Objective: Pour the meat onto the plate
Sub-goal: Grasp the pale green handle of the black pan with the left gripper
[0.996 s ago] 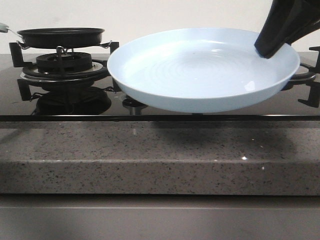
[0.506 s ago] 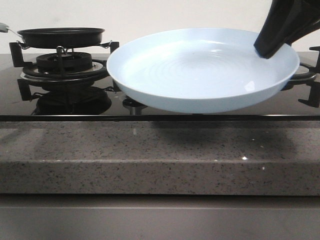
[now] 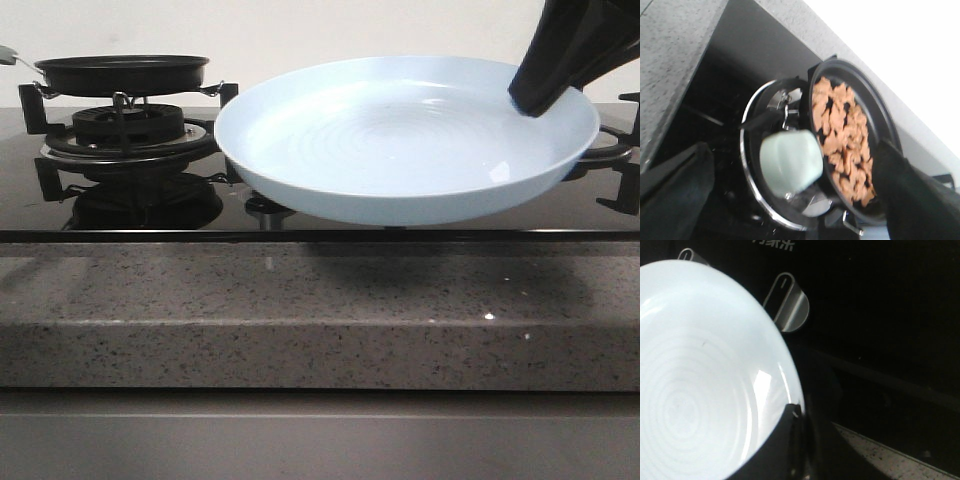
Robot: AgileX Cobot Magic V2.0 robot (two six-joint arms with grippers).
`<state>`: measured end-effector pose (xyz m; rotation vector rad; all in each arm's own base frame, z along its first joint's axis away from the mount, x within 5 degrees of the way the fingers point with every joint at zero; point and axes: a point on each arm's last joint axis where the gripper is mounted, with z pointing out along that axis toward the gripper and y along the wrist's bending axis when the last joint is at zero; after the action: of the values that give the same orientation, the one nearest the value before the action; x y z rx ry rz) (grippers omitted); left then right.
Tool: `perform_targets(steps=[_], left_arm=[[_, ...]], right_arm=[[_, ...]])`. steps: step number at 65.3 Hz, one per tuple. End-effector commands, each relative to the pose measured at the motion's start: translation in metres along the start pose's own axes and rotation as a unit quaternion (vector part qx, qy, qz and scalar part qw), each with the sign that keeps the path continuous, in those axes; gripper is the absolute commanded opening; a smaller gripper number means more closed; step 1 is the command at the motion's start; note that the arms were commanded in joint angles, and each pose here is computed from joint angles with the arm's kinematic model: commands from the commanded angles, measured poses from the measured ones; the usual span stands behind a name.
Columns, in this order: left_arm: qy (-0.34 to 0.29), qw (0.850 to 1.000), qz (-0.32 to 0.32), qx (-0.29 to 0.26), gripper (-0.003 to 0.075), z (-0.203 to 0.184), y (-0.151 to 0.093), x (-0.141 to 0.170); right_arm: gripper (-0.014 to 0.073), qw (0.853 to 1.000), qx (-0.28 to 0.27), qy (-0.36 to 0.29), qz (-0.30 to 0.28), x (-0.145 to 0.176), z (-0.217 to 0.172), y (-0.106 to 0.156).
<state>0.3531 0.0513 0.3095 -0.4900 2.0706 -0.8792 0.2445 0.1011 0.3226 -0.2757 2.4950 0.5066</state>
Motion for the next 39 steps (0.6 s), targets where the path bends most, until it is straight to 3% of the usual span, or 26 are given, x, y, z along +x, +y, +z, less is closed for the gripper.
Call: perform_targets(steps=[1,25,39], left_arm=[[-0.029,0.999,-0.012,0.042,0.062,-0.006,-0.017,-0.014],[0.004,0.993,-0.064,0.096,0.062,0.021,-0.007,-0.022],[0.006,0.993,-0.067,0.097,0.0595,0.023,-0.006,-0.022]], right_arm=[[-0.0068,0.999,-0.014,-0.045,-0.003,-0.008,-0.016,0.007],[-0.0068,0.999,-0.014,-0.045,-0.003,-0.008,-0.016,0.007],[-0.0068,0.999,-0.014,-0.045,-0.003,-0.008,-0.016,0.007]])
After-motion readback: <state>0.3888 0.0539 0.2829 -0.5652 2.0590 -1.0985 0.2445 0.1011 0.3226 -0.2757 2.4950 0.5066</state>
